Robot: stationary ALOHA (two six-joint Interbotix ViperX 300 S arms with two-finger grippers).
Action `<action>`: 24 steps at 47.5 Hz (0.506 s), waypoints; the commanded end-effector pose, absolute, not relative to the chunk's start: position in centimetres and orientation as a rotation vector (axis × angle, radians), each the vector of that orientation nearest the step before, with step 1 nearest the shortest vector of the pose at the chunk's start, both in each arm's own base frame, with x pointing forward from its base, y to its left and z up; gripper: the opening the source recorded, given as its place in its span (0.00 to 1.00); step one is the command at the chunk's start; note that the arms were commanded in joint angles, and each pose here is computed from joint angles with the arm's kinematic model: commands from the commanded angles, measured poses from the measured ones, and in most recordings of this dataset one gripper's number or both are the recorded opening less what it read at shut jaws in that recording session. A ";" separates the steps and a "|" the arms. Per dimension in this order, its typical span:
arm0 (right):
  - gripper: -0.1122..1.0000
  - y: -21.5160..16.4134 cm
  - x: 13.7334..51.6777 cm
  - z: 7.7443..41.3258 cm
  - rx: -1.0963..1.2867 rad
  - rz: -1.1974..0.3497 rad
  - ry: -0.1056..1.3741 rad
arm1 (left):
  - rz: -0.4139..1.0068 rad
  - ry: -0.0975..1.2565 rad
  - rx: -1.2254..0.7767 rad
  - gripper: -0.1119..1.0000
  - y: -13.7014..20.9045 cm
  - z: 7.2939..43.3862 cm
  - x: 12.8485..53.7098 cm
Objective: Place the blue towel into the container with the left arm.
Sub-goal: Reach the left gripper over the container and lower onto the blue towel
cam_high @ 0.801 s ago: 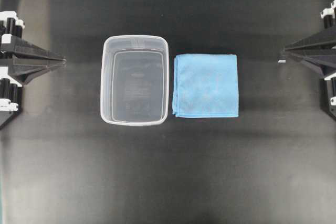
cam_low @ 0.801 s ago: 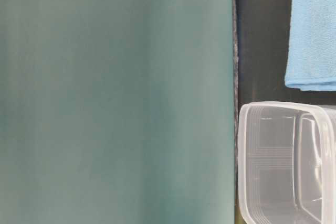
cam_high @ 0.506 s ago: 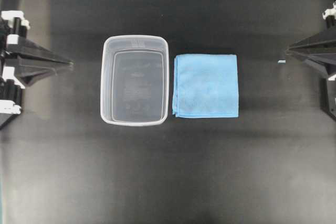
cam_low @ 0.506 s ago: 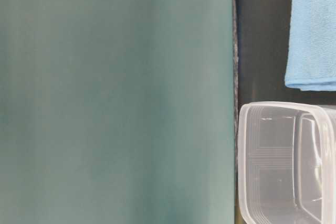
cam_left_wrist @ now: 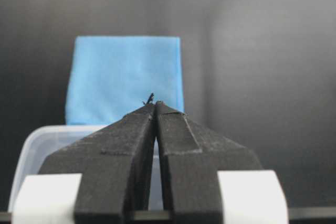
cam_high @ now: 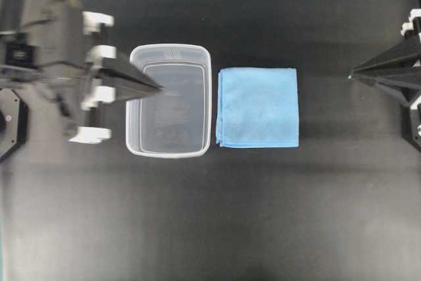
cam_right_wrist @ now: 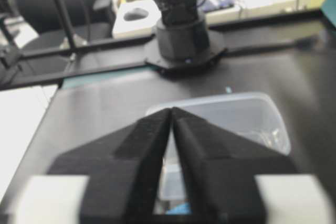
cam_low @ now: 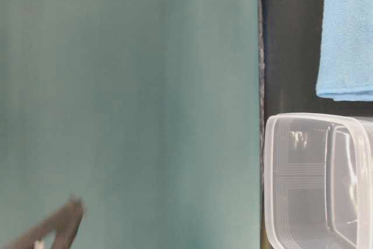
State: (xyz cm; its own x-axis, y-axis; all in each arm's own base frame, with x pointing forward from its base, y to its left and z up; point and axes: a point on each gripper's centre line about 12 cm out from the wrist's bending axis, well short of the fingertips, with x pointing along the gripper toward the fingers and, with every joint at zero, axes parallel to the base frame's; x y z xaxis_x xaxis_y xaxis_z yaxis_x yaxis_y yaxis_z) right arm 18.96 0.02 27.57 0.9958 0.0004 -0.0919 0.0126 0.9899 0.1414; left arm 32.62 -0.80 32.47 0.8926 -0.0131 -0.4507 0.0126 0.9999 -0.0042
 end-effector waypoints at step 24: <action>0.79 0.0 17.5 29.4 0.144 -0.001 0.025 | 0.022 0.883 0.065 0.16 1.6 27.3 44.6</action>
State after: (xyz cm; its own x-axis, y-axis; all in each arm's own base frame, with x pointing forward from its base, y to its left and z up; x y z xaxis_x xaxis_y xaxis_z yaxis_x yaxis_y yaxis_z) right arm 17.57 0.00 28.57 0.9985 -0.0003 -0.0552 0.0081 0.9898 0.1419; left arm 43.00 1.03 27.74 0.6422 0.0367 -0.7656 0.0019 0.9988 0.0495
